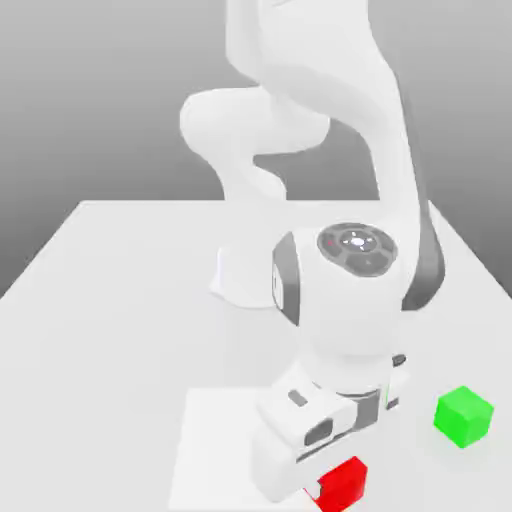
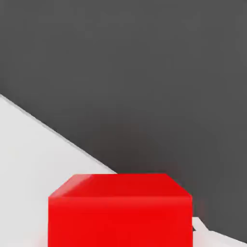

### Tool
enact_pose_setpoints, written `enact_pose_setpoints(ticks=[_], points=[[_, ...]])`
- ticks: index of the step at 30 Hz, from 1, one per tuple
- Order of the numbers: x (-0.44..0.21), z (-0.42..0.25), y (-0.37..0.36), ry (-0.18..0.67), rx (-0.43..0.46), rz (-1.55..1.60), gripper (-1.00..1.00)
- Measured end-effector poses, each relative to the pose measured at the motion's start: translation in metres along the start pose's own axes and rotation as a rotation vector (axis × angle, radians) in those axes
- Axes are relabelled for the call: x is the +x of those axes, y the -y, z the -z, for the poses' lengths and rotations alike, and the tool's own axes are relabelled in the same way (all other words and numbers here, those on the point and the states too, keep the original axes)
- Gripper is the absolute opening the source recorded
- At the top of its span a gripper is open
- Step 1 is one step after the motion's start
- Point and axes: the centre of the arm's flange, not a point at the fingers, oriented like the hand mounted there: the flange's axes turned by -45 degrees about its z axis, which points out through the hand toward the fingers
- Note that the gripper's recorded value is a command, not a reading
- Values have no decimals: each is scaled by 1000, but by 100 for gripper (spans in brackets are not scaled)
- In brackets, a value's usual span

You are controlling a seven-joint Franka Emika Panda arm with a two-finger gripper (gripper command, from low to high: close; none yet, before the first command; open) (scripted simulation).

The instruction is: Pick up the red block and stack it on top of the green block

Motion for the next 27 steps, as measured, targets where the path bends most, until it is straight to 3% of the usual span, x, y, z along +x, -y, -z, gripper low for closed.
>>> enact_pose_setpoints(ticks=[12,17,18,27], points=[[10,49,217,0,1,718,-100],[8,-1,229,1,0,769,-100],[8,-10,229,1,0,769,100],[9,11,230,0,-1,770,100]])
